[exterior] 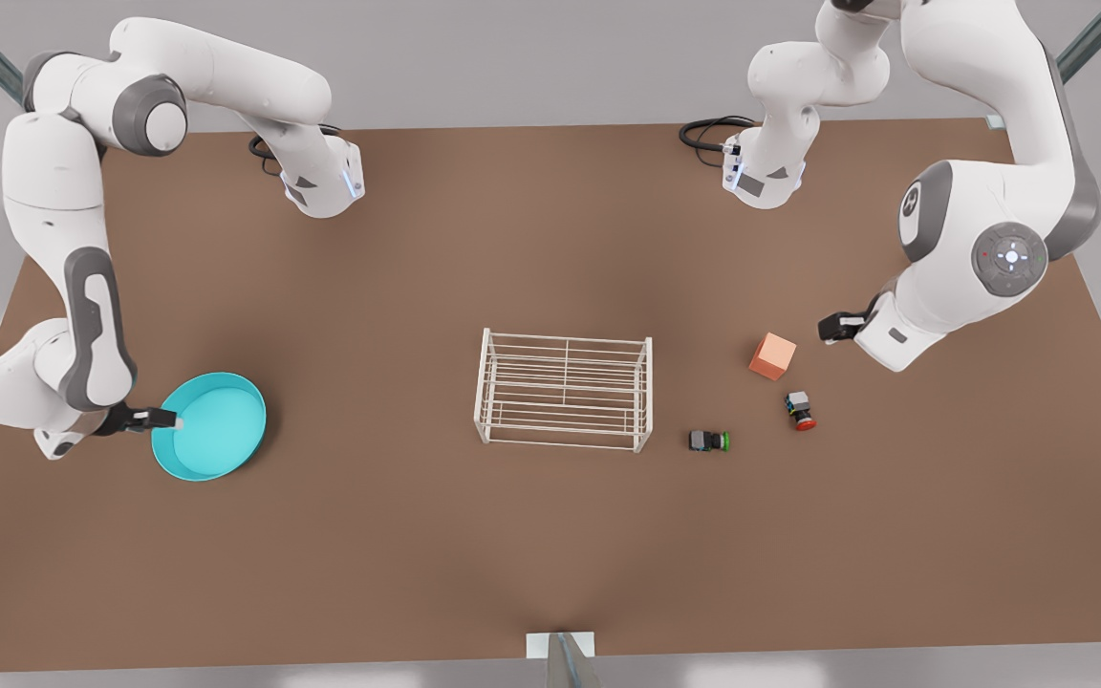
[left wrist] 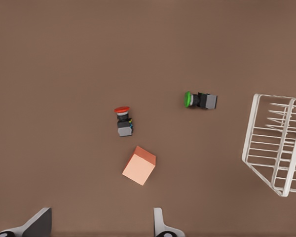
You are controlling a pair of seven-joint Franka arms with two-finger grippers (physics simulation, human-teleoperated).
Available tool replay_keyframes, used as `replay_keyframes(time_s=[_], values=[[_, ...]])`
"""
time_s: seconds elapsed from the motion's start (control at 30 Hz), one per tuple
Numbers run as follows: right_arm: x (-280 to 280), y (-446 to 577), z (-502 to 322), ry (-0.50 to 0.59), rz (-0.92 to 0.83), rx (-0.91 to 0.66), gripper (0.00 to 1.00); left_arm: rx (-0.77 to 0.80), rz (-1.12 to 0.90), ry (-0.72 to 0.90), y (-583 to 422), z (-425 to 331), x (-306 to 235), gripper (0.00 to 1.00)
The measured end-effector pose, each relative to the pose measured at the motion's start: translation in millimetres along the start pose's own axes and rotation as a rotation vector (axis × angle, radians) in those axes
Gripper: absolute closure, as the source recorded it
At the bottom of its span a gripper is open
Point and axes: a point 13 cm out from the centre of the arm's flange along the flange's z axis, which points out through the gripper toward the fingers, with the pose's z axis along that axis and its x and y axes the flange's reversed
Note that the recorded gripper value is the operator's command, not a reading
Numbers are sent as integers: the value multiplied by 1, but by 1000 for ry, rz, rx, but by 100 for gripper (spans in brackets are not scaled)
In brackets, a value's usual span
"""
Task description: Place the plate on the shelf with right arm and place the red button switch in the plate with left arm
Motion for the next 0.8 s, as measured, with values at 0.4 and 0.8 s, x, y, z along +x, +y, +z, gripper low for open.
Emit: replay_keyframes(time_s=[0.4, 0.8], values=[[15, -3, 13, 0, -38, -20, 15, 0, -12, 1, 4, 1, -1, 0], [13, 1, 7, 2, -103, -37, 79, -1, -22, 2, 9, 3, -3, 0]])
